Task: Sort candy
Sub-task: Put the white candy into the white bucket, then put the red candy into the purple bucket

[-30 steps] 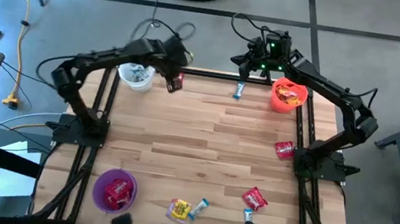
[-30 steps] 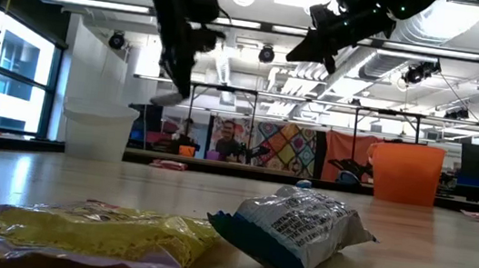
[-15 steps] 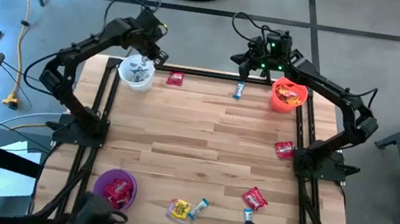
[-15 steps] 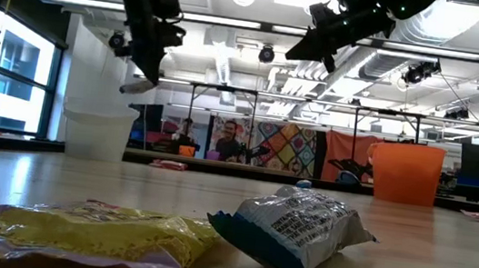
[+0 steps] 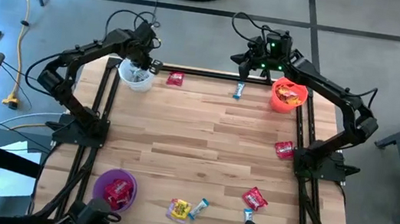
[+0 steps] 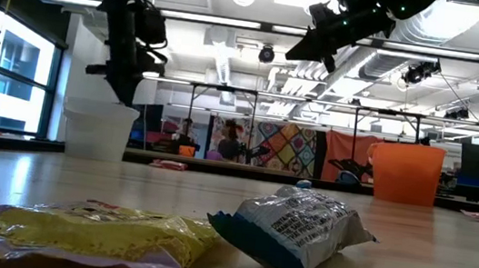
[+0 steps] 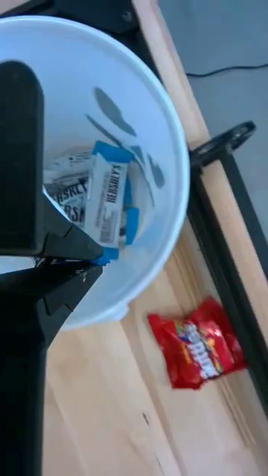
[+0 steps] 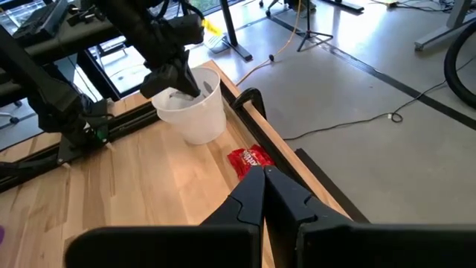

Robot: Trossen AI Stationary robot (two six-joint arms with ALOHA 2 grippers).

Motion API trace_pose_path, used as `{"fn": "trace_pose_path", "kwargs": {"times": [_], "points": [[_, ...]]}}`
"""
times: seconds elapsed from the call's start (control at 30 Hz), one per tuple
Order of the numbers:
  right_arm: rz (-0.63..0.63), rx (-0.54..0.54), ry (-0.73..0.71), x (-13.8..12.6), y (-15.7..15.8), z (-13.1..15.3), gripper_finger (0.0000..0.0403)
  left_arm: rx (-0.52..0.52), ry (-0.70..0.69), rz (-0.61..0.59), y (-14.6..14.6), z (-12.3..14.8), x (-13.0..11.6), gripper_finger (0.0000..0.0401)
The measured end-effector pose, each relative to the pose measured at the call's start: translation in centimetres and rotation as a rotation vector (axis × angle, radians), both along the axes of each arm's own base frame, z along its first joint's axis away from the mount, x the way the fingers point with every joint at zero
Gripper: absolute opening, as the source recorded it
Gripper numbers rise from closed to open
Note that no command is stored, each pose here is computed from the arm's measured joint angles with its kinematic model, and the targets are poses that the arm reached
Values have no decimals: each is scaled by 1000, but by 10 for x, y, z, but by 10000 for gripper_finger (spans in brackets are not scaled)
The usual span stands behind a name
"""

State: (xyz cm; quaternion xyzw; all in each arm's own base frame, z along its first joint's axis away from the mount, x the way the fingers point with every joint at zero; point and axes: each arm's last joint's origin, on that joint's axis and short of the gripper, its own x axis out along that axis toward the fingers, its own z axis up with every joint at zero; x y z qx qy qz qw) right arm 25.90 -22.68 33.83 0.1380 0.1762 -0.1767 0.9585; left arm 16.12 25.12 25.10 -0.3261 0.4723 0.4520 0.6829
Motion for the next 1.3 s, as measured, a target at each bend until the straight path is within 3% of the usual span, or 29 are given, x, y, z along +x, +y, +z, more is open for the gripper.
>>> {"fn": "trace_pose_path", "kwargs": {"times": [0.33, 0.73, 1.13, 1.3], "points": [[-4, 0, 1, 0, 0, 0, 0, 9, -10, 69, 10, -1, -12, 0], [-4, 1, 1, 0, 0, 0, 0, -30, 8, 51, 15, -11, -13, 2], [-5, 1, 1, 0, 0, 0, 0, -21, 23, 1, 14, -9, -14, 69], [-5, 1, 1, 0, 0, 0, 0, 24, 6, 3, 9, 4, -17, 76]]}}
